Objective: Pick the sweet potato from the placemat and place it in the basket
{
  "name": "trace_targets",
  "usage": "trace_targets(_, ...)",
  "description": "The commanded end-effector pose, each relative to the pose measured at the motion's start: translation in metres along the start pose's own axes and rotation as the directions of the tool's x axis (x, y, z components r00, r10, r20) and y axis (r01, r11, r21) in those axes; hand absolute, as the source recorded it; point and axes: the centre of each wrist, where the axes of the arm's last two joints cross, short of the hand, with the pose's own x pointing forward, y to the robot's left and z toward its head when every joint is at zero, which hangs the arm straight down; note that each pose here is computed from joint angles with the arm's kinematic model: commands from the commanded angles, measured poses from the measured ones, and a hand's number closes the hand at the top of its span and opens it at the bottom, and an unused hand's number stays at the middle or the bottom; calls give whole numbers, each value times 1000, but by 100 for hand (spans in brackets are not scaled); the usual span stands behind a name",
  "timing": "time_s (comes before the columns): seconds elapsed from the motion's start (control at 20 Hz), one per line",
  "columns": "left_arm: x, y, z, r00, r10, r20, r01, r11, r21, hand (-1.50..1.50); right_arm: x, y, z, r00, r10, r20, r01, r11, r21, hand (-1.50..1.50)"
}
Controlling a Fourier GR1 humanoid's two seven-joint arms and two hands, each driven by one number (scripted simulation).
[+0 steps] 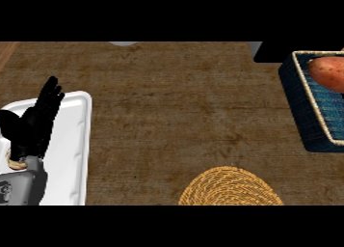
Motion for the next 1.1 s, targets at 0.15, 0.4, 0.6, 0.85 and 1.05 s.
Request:
trace_targets(0.15,10,21,-2,1000,-18,6,17,1000,12,0,-49,-31,-4,997,-79,-12,80,996,42,150)
trace_targets(0.4,2,-4,-3,1000,7,16,-7,1000,1,0,23,-34,-5,832,492,259,-491,868,-70,150)
trace_targets(0.6,10,1,-7,1000,-1,29,1,1000,-12,0,6,-35,-12,721,622,305,-587,783,-208,150)
trace_targets(0.85,4,-7,-7,1000,-10,-10,10,1000,-15,0,-1,-19,-38,703,645,300,-602,764,-231,150)
trace_targets(1.05,8,-10,-4,1000,-1,-4,1,1000,-11,0,-25,-9,-61,706,653,275,-617,757,-215,150)
